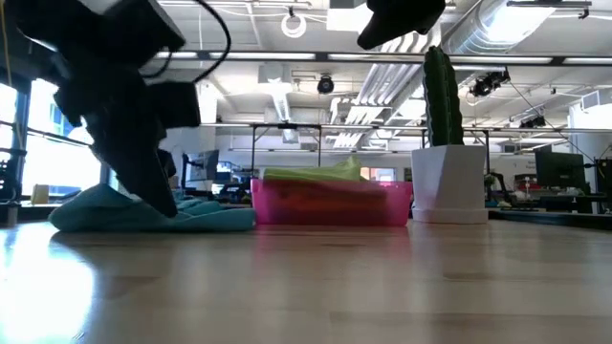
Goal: Fold microfiber towels
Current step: Fold the blue microfiber cloth
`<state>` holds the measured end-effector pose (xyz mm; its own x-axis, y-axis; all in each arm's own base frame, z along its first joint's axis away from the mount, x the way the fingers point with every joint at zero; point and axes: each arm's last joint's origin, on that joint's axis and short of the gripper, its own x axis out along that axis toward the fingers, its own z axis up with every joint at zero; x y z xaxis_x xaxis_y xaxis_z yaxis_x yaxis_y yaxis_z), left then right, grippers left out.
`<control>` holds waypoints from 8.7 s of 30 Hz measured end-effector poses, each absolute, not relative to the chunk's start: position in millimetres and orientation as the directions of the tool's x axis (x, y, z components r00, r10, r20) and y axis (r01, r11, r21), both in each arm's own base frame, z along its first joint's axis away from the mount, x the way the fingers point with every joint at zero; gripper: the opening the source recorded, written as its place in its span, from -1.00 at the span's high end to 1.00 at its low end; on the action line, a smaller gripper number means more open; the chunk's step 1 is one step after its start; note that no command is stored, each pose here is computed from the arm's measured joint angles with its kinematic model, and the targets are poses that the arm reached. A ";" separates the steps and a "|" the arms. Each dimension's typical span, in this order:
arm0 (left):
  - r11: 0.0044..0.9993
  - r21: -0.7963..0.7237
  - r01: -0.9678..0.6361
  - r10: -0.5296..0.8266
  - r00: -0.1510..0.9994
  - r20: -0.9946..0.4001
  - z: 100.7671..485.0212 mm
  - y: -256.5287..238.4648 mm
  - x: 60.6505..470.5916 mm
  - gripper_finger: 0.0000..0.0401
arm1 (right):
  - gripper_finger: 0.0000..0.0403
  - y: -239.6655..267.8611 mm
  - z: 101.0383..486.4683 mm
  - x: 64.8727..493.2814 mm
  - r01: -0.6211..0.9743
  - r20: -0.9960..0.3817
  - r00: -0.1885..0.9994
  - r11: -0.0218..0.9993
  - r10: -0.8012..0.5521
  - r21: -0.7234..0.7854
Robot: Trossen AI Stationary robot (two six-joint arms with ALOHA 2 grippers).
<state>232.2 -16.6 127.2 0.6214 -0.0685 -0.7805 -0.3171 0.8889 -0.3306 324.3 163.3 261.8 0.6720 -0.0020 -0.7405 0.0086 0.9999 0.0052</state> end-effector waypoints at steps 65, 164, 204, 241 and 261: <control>0.867 -0.460 -0.189 -0.183 0.740 -0.647 113.9 -96.7 250.7 0.35 | -0.11 159.0 281.3 346.1 0.064 -0.540 0.841 0.990 0.013 0.124; 0.969 0.057 0.240 -0.071 0.495 -0.866 146.4 -110.7 265.2 0.63 | -0.11 177.9 213.9 367.8 0.097 -0.673 0.738 0.981 0.041 0.166; 0.953 0.197 0.230 0.075 0.454 -0.888 152.5 -129.6 251.3 0.35 | -0.11 176.7 214.1 368.2 0.099 -0.667 0.745 0.987 0.012 0.130; 0.894 0.134 0.428 -0.108 0.495 -0.862 256.7 -178.5 271.9 0.99 | -0.11 182.7 191.7 380.6 -0.202 -0.649 0.761 0.955 0.013 -0.218; 0.848 0.419 0.324 0.082 0.701 -0.708 439.0 -137.8 258.9 1.00 | -0.11 223.6 200.7 363.5 -0.241 -0.518 0.853 0.833 -0.063 -0.498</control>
<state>258.9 -137.8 439.0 0.7013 0.0817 -0.7082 0.3243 0.8481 0.4189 363.5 223.6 200.7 0.8532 -0.0630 -0.5177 -0.2405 0.8332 -0.4979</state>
